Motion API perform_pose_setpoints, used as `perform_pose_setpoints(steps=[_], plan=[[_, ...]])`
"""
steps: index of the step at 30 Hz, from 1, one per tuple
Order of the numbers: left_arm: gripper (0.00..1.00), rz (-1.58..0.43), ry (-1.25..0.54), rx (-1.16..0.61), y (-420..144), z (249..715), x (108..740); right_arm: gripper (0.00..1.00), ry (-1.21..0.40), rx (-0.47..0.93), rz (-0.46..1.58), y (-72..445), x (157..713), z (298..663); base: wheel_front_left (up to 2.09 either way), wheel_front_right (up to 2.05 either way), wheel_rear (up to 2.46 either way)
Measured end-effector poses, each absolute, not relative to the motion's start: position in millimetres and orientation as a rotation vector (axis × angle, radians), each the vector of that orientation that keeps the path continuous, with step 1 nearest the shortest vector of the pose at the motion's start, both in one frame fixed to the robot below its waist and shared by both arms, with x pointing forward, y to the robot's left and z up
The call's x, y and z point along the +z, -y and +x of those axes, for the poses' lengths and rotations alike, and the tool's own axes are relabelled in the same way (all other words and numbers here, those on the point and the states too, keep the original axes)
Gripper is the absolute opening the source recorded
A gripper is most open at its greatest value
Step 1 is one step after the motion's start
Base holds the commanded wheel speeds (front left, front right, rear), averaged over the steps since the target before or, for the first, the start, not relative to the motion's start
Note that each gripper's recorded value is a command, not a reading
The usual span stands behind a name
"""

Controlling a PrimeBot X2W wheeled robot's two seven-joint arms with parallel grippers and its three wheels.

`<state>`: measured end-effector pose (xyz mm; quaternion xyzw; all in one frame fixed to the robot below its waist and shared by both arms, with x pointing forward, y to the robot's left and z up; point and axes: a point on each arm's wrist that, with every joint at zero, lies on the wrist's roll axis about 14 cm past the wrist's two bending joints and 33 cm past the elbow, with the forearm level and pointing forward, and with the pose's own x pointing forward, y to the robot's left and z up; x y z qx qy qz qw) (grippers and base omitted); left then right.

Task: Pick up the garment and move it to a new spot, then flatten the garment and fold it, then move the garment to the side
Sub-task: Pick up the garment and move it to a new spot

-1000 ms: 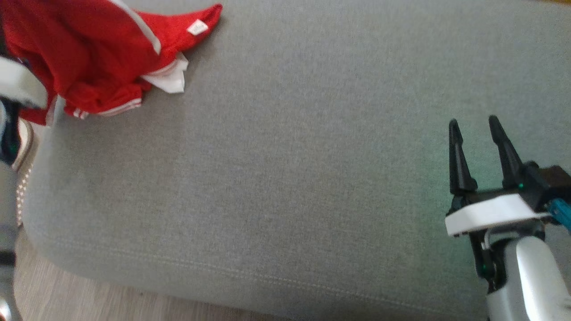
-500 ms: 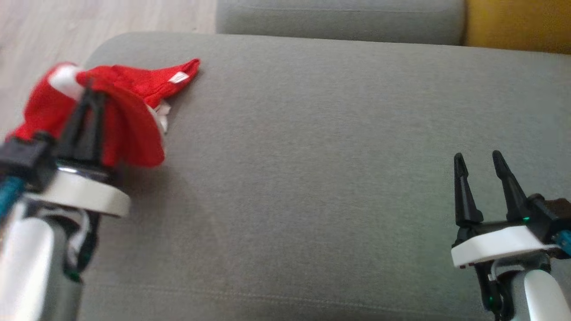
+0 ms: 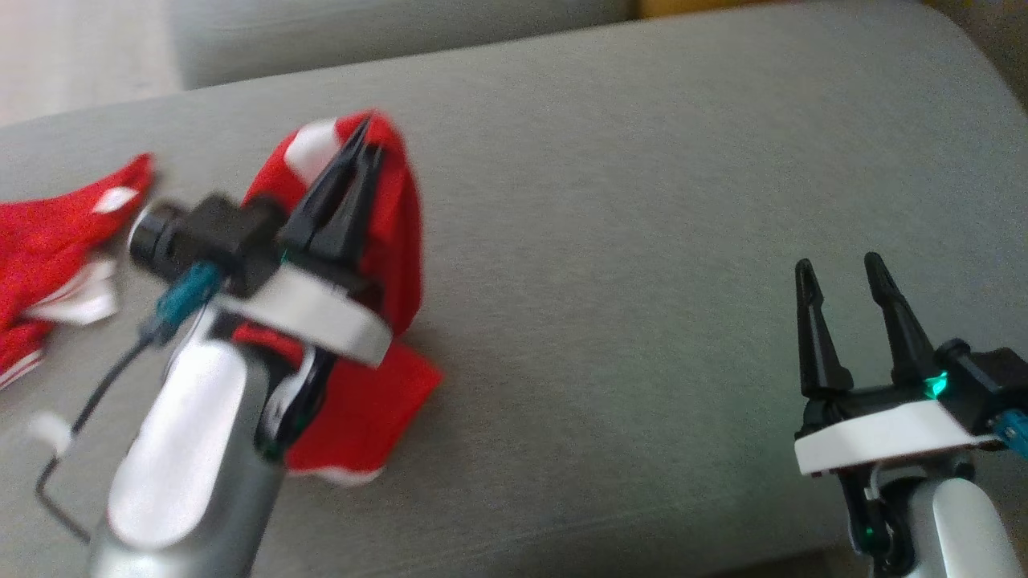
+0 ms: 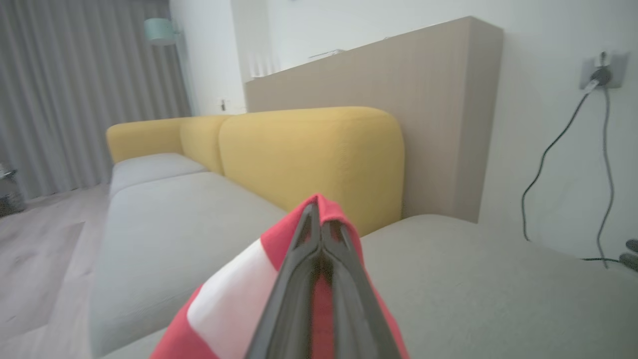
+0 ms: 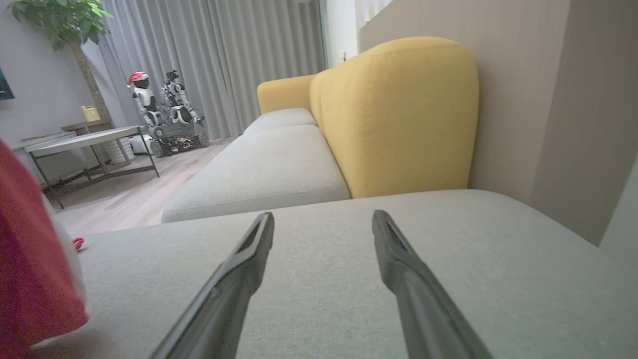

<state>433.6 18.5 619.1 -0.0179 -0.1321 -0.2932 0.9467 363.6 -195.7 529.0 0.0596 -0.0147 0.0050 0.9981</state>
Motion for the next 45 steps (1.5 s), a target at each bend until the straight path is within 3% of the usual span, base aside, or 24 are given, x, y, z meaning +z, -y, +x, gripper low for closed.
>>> perform_pose_setpoints(steps=[10,17,23,24,25,32,38,45], plan=[[0.0,-0.126,0.306,-0.93,121.0,456.6,629.3,1.0,0.001,-0.227,0.131,262.6,512.7,325.1,0.0,0.0,0.0],[0.0,-0.083,-0.006,-1.094,180.1,447.7,530.4,1.0,-0.024,-0.339,0.115,289.7,505.0,305.9,0.0,0.0,0.0],[0.0,-0.029,-0.168,-1.163,192.0,429.2,472.0,1.0,-0.055,-0.37,0.121,295.0,492.8,300.7,0.0,0.0,0.0],[0.38,-0.017,-0.177,-1.167,190.9,426.5,467.8,1.0,-0.054,-0.364,0.124,293.8,492.1,302.2,0.0,0.0,0.0],[1.0,-0.011,-0.18,-1.165,188.8,425.6,465.6,1.0,-0.054,-0.356,0.127,292.0,491.7,304.4,0.0,0.0,0.0],[1.0,-0.047,-0.082,-1.081,159.9,431.7,484.6,1.0,-0.029,-0.28,0.13,276.2,496.0,325.3,0.0,0.0,0.0],[1.0,-0.085,-0.045,-0.877,104.3,445.5,487.7,1.0,-0.023,-0.186,0.137,251.9,497.7,346.2,0.0,0.0,0.0],[1.0,-0.111,-0.02,-0.534,-2.0,457.2,492.4,1.0,-0.028,-0.043,0.137,210.9,500.7,373.1,0.0,0.0,0.0]])
